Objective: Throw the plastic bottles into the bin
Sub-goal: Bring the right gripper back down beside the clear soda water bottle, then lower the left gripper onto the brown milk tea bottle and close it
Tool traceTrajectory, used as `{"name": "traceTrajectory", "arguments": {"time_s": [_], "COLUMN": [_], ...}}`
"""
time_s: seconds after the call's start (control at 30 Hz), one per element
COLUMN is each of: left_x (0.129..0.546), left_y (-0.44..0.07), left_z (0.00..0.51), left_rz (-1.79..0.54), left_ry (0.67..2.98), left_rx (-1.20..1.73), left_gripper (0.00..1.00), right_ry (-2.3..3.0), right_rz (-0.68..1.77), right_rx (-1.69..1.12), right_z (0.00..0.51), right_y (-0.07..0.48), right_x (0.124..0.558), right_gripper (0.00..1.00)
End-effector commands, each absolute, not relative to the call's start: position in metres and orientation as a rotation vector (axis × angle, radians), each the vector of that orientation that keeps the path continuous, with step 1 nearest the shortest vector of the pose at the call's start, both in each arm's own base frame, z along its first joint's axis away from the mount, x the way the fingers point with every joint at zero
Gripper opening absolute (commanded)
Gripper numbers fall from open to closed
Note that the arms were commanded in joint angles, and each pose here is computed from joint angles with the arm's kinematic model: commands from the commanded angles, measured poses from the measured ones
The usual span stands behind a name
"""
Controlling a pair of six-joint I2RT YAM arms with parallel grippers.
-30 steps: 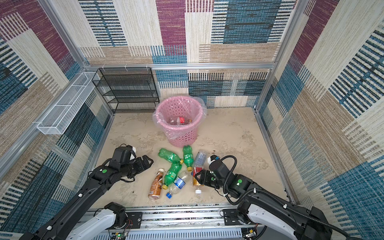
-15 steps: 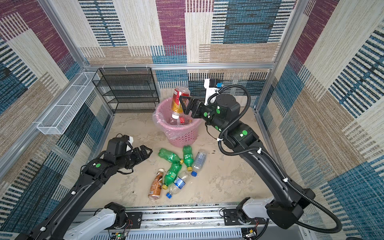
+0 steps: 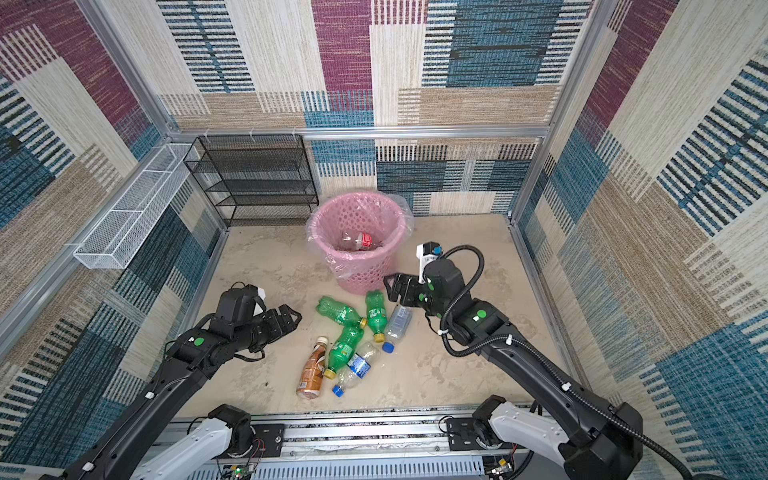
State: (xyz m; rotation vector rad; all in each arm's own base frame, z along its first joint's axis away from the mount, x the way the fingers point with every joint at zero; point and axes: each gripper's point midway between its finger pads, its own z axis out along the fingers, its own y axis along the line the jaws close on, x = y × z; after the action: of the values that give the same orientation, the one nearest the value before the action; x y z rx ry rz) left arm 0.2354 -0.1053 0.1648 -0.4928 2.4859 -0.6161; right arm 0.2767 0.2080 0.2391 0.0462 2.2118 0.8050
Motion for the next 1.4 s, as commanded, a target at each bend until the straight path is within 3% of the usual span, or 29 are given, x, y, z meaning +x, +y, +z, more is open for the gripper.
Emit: {"name": "traceTrajectory", "arguments": {"time_s": [0.0,0.4,0.73,1.37], "left_x": [0.236,0.205,0.182,0.168], "left_y": [-0.109,-0.126,-0.124,-0.136], "left_z": [0.165,0.137,0.109,0.086], "left_rz": [-0.647,-0.725,-0.573,-0.531], "left_ry": [2.482,2.668,2.829,2.931], "left_rx": [-0.486,-0.372,-0.312,-0.29], "left_gripper": [0.91,0.87,0.88,0.88], "right_ry": [2.27,2.406,2.417,2.415], "right_rz": [0.905,0.9,0.904,0.896], "right_rx": [0.105,0.128,0.125,0.124], "right_z": [0.212,0.15,0.141,0.14], "right_y": [0.211,0.207,0.209,0.206], "right_x": [0.261,0.241,0.241,0.239], "right_gripper": [0.87,0.87,0.87,0.86]}}
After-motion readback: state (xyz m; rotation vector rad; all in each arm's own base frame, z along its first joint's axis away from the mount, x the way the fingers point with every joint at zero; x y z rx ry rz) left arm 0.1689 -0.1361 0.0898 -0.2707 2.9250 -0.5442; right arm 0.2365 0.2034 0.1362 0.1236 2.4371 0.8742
